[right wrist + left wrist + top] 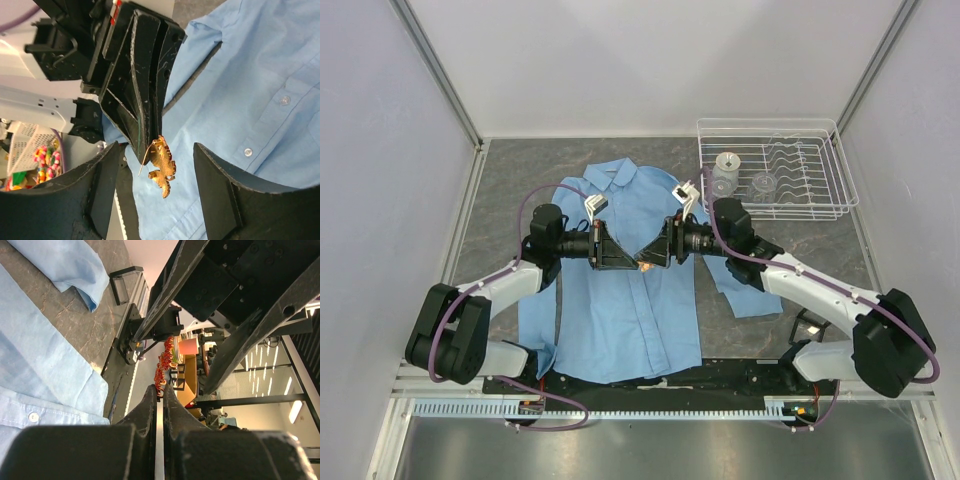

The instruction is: Remove the brooch from the garment

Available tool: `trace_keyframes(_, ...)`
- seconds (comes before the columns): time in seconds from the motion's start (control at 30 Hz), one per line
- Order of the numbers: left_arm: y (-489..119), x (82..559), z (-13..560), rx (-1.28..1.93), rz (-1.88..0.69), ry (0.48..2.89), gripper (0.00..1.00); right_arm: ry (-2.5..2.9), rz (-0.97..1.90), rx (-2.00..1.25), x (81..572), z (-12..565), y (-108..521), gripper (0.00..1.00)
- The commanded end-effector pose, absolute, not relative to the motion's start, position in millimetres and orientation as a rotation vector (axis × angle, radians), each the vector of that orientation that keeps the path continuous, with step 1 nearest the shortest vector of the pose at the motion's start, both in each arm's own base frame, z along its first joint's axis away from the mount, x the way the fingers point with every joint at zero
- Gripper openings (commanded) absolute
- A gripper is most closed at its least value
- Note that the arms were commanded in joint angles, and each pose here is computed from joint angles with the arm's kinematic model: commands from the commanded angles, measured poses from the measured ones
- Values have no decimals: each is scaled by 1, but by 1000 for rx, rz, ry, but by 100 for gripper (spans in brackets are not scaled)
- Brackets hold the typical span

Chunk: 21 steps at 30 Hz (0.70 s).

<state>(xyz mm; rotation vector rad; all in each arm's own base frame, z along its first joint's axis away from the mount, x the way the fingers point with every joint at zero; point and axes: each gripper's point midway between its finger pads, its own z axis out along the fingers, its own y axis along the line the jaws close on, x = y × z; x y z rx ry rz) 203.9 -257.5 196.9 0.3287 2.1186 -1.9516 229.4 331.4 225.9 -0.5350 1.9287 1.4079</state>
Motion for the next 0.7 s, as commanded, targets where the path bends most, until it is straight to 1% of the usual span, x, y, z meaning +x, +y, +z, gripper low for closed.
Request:
trace_keyframes(0.0,-260,207,213,420,-1917,2042,2,1920,1325,-642,228,226,339,67)
trace_keyframes(0.07,-260,207,214,424,-1918,2039,2,1914,1321,-643,228,228,339,65)
trace_keyframes(0.17,-259,206,213,425,-1921,2042,2,1911,1314,-641,229,227,338,60)
trace_keyframes(0.2,-259,206,213,423,-1920,2041,2,1907,1317,-644,228,228,339,56)
trace_keyframes(0.3,-259,207,213,425,-1920,2040,2,1908,1317,-646,229,227,339,50)
trace_keyframes(0.57,-259,206,215,434,-1923,2036,2,1903,1325,-669,229,228,343,49)
trace_keyframes(0.67,-259,205,215,437,-1925,2037,2,1916,1308,-680,229,225,343,44)
